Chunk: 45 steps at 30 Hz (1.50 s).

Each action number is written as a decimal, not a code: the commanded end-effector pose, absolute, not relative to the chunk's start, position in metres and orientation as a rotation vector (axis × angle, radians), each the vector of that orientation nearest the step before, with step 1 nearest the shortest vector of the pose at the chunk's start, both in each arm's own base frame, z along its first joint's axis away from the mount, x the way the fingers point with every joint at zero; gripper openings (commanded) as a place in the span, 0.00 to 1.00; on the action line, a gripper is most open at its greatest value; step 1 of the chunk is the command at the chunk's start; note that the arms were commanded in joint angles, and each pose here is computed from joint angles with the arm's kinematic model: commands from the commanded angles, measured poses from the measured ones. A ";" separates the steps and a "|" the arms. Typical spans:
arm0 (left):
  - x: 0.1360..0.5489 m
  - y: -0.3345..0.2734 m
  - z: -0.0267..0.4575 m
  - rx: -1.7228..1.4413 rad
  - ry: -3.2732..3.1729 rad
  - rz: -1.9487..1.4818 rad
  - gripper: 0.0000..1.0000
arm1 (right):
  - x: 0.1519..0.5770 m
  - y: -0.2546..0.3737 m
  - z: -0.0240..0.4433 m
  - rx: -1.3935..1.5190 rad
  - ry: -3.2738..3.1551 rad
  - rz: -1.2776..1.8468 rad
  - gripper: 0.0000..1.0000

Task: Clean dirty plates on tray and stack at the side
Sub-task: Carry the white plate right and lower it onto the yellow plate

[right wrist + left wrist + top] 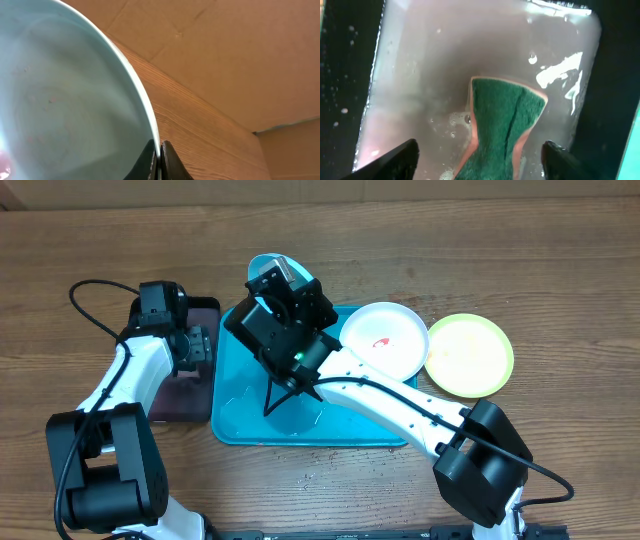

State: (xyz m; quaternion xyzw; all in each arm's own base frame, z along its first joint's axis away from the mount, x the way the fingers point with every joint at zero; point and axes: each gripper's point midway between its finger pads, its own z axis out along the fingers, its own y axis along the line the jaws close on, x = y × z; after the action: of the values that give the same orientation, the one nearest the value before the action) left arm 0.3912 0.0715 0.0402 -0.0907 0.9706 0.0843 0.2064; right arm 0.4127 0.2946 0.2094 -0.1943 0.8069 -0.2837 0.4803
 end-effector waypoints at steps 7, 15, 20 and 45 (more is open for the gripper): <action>0.413 0.069 0.051 -0.271 2.617 0.184 0.73 | 0.412 0.292 0.247 -0.375 1.920 -0.652 0.04; 0.420 0.056 0.020 -0.166 2.665 0.097 0.73 | 0.412 0.292 0.247 -0.375 1.920 -0.652 0.04; 0.423 0.054 0.012 -0.133 2.668 0.089 0.49 | 0.412 0.292 0.247 -0.375 1.920 -0.651 0.04; 0.405 0.058 0.039 -0.213 2.718 0.117 0.45 | 0.412 0.292 0.247 -0.375 1.920 -0.651 0.04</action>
State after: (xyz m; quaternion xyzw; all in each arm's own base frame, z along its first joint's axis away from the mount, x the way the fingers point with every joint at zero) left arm 0.4024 0.0568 0.0273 -0.0654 0.9775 0.0419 0.1960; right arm 0.4128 0.2933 0.2106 -0.1916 0.8054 -0.2876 0.4816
